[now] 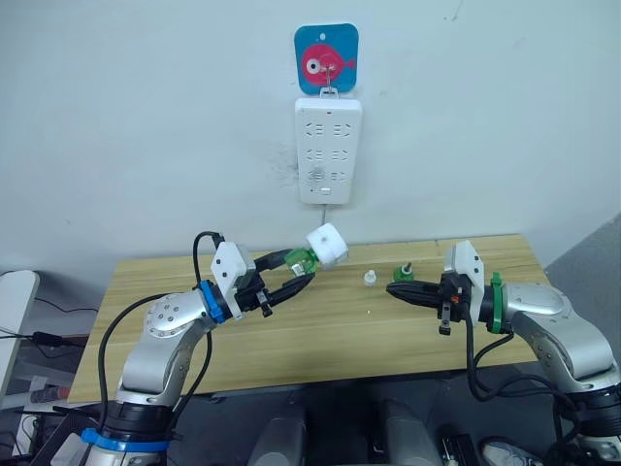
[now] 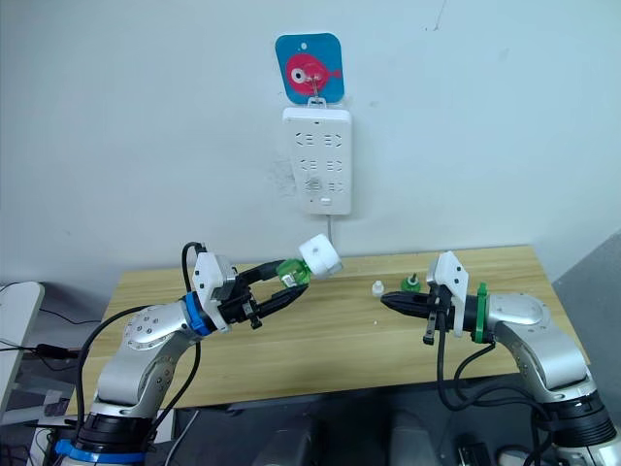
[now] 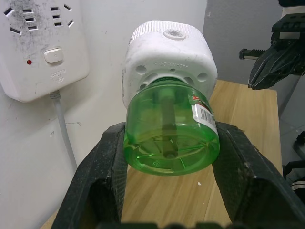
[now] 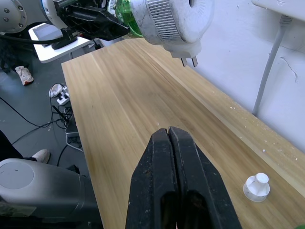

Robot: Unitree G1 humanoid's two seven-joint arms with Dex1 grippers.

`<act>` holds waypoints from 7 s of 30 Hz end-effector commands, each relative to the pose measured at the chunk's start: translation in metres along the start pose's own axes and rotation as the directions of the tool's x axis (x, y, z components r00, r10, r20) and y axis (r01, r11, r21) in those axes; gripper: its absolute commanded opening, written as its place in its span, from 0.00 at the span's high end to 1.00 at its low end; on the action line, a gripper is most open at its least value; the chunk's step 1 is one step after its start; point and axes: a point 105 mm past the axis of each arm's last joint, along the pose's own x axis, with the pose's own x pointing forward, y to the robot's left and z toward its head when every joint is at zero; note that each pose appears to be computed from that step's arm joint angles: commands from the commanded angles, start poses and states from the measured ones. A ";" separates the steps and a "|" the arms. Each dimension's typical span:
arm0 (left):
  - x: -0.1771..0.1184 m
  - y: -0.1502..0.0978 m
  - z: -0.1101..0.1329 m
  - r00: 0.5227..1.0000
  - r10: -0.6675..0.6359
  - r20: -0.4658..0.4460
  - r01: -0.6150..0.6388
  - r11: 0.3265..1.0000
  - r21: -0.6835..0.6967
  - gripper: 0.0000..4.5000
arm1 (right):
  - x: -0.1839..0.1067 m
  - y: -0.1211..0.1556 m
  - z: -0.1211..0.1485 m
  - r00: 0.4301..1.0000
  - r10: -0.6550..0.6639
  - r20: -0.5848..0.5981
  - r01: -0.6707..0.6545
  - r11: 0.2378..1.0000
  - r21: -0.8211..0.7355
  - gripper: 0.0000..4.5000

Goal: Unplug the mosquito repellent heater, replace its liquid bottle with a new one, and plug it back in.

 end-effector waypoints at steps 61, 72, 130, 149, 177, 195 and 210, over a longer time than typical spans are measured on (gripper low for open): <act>-0.010 -0.007 -0.005 1.000 0.003 0.002 -0.003 1.000 0.003 0.51 | -0.002 -0.006 0.011 1.000 0.014 0.019 -0.013 0.999 -0.033 0.99; -0.010 -0.007 -0.005 1.000 0.001 0.003 -0.001 1.000 0.002 0.51 | -0.001 -0.005 0.011 1.000 0.014 0.016 -0.014 0.999 -0.032 0.99; -0.012 -0.009 -0.004 1.000 -0.009 0.002 0.009 1.000 0.005 0.51 | -0.001 -0.004 0.010 1.000 0.024 0.012 -0.023 0.999 -0.031 0.99; -0.010 -0.009 -0.001 1.000 -0.015 0.006 0.015 1.000 0.008 0.51 | -0.002 -0.006 0.011 1.000 0.022 0.011 -0.022 0.999 -0.035 0.99; 0.026 -0.036 0.022 0.960 -0.271 0.063 0.274 0.961 -0.039 0.51 | 0.037 -0.005 0.024 0.967 0.250 0.047 -0.251 0.968 0.016 0.99; 0.024 -0.041 0.010 0.953 -0.301 0.036 0.303 0.953 -0.033 0.51 | 0.027 0.018 0.074 0.933 0.357 0.040 -0.358 0.933 0.029 0.99; 0.020 -0.052 0.010 0.943 -0.331 0.033 0.332 0.943 -0.018 0.51 | 0.063 -0.024 0.056 0.930 0.363 -0.058 -0.366 0.929 -0.053 0.99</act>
